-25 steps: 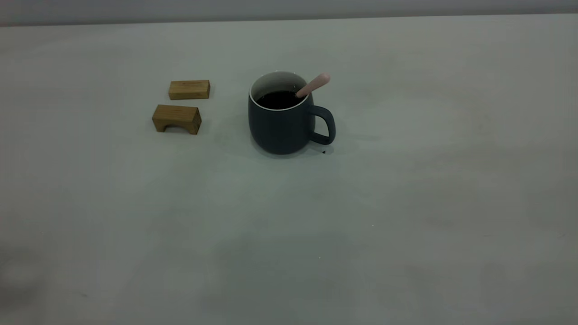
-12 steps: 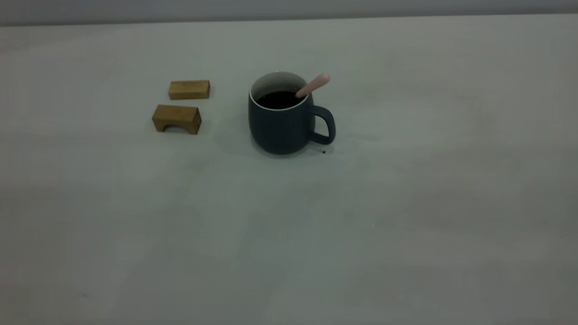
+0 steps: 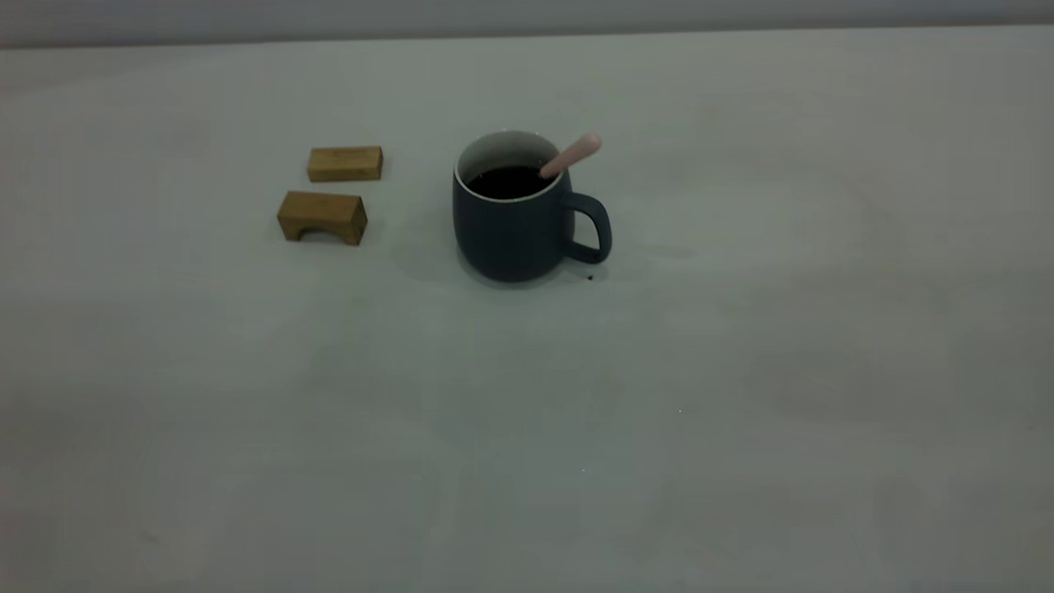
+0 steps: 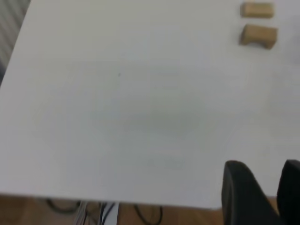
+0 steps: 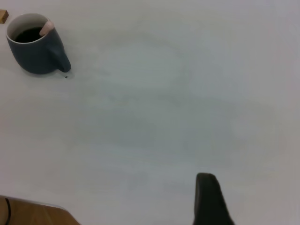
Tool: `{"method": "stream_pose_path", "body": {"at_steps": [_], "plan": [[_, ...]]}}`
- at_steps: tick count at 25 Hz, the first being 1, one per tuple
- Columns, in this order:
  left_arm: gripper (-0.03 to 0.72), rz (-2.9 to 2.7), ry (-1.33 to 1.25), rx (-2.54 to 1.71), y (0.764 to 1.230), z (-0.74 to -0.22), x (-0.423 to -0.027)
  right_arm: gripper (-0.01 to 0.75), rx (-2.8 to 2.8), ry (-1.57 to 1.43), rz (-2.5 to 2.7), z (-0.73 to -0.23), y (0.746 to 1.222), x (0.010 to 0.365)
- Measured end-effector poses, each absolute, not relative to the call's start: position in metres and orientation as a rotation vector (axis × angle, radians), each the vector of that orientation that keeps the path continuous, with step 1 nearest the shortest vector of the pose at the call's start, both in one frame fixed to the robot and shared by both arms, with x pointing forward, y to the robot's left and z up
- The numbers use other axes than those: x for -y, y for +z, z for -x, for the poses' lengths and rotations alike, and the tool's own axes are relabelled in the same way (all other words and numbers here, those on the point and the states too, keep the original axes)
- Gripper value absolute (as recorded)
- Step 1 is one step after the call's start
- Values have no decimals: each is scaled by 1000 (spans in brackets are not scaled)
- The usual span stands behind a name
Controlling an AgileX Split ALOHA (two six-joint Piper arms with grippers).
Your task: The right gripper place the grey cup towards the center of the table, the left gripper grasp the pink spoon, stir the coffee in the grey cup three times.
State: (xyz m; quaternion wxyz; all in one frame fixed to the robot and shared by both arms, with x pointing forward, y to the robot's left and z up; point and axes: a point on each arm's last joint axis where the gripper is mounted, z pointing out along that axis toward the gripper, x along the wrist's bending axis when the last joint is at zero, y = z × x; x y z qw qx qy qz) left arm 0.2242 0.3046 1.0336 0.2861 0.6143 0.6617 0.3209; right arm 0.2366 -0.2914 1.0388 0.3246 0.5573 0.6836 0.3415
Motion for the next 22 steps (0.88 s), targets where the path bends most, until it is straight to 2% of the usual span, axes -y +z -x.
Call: {"method": "stream_pose_path", "body": {"at_steps": [22], "plan": [[260,-1648,846,-1742,1033,-222,-302,491,-1793,896,-1462,-237,1039,291]]}}
